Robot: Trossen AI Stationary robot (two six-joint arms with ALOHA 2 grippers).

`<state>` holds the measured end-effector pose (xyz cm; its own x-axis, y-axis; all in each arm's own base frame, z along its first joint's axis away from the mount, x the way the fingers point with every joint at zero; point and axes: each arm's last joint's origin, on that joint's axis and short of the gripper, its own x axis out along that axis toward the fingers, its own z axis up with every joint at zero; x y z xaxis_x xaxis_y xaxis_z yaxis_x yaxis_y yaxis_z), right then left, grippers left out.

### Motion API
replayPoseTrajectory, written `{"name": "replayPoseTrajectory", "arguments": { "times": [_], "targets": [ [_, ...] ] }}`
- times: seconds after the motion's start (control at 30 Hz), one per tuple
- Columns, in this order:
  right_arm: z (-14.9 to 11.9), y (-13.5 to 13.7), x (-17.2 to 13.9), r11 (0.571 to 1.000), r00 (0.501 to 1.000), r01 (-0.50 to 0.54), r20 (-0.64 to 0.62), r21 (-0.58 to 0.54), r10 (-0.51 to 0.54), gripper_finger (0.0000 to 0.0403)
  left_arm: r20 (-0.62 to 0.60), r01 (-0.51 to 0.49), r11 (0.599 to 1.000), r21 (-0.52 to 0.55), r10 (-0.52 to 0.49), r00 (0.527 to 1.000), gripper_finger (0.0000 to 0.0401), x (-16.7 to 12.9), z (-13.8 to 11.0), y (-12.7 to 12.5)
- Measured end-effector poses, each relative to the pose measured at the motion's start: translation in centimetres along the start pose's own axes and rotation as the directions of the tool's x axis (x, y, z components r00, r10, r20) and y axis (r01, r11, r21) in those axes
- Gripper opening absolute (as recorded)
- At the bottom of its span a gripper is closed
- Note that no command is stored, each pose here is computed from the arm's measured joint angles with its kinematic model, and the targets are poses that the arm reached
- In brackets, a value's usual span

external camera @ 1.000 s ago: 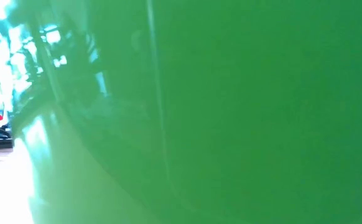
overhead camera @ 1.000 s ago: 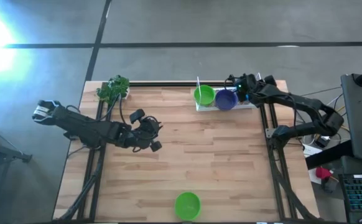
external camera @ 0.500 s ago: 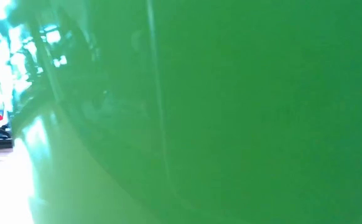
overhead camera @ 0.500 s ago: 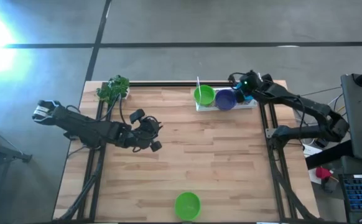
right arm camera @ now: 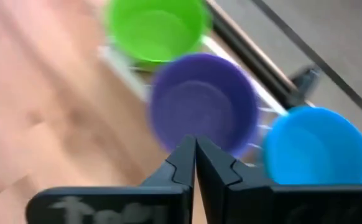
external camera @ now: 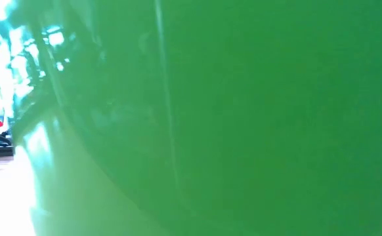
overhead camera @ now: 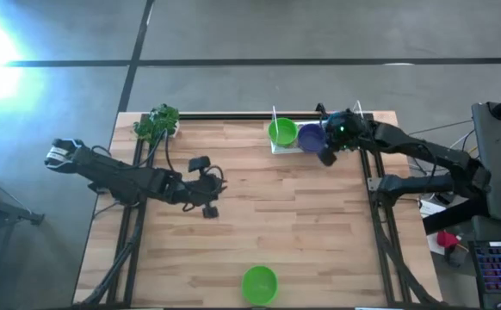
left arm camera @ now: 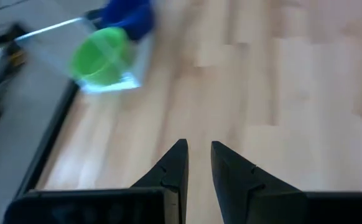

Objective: Pick & Place Mini bowls
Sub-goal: Stack the green bowl on top of the green bowl on the shelf

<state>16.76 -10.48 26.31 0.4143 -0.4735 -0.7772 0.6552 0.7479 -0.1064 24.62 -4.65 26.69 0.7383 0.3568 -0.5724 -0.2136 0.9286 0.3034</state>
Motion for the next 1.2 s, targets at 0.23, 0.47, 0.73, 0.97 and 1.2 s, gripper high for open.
{"name": "replayPoseTrajectory", "arguments": {
  "times": [0.23, 0.47, 0.73, 0.97, 1.2],
  "targets": [
    [-1.0, 5.3, -2.1, 0.964, 0.981, -0.181, 0.035, -0.195, 0.191, 0.0008, 0.064, 0.177, 0.978, 0.115, -0.185, 0.981, 0.0064, -0.3, 0.7, -0.9],
    [-3.4, 10.5, -4.9, 0.861, 0.916, -0.371, 0.013, -0.348, 0.400, 0.0008, 0.131, 0.285, 0.937, 0.201, -0.314, 0.940, 0.0064, 0.1, 1.4, -2.5],
    [-5.4, 14.8, -7.8, 0.698, 0.788, -0.517, 0.044, -0.495, 0.614, 0.0008, 0.087, 0.332, 0.913, 0.237, -0.360, 0.929, 0.0064, 0.7, 0.8, -4.7],
    [-6.7, 18.1, -7.2, 0.637, 0.755, -0.547, 0.010, -0.543, 0.656, 0.0008, 0.054, 0.378, 0.881, 0.285, -0.409, 0.911, 0.0064, 0.9, 0.0, -7.4],
    [-7.1, 21.7, -5.0, 0.586, 0.720, -0.568, -0.004, -0.577, 0.694, 0.0008, 0.043, 0.415, 0.862, 0.291, -0.445, 0.895, 0.0064, 1.1, -0.6, -9.6]
  ]
}}
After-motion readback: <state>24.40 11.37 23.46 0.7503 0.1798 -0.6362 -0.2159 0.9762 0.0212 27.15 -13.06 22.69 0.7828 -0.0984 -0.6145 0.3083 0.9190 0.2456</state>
